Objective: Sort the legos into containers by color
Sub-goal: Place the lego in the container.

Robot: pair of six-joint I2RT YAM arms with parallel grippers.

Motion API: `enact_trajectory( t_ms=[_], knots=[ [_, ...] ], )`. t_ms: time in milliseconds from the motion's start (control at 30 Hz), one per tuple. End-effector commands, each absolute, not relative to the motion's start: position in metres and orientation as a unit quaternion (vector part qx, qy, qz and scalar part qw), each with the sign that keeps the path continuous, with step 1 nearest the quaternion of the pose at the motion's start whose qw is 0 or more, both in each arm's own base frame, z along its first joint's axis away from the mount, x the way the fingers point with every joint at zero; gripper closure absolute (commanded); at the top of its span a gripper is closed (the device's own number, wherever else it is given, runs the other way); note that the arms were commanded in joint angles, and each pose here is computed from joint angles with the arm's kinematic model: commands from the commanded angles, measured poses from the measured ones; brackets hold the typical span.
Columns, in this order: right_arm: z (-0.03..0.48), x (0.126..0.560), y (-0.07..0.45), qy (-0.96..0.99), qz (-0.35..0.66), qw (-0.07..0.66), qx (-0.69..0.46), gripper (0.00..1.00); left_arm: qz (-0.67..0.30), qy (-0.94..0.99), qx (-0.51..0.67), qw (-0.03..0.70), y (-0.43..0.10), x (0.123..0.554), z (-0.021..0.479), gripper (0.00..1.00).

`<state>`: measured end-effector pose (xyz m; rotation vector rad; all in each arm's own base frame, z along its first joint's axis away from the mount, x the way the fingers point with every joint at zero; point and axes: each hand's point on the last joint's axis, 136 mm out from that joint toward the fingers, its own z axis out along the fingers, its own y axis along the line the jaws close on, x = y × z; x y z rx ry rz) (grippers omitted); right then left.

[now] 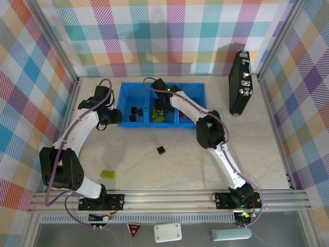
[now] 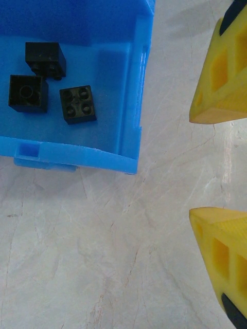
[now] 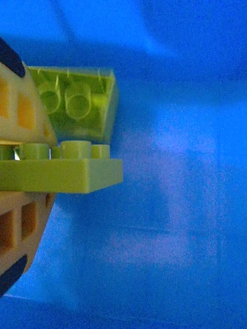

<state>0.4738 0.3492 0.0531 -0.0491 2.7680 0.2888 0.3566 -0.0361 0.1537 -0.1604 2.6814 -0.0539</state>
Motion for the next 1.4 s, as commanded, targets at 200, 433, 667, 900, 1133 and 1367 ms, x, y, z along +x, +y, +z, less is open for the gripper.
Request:
enact_trajectory(
  t_ms=[200, 433, 667, 900, 1133, 1367],
  knots=[
    [0.064, 0.477, 0.348, 0.977, 0.108, 0.185, -0.011, 0.72, -0.023, 0.974, -0.054, 0.22, -0.034, 0.353, 0.151, 0.53],
    [0.088, 0.476, 0.356, 0.971, 0.141, 0.193, -0.01, 0.71, -0.024, 0.973, -0.054, 0.222, -0.034, 0.353, 0.152, 0.53],
    [0.098, 0.475, 0.367, 0.966, 0.174, 0.19, -0.01, 0.73, -0.025, 0.973, -0.053, 0.223, -0.035, 0.352, 0.153, 0.53],
    [0.095, 0.475, 0.369, 0.966, 0.176, 0.187, -0.011, 0.79, -0.026, 0.973, -0.053, 0.223, -0.035, 0.352, 0.152, 0.53],
    [0.111, 0.473, 0.376, 0.96, 0.201, 0.192, -0.02, 0.77, -0.026, 0.973, -0.053, 0.222, -0.035, 0.352, 0.152, 0.53],
    [0.138, 0.463, 0.369, 0.958, 0.202, 0.199, -0.035, 0.76, -0.029, 0.975, -0.053, 0.215, -0.036, 0.35, 0.148, 0.53]
  ],
)
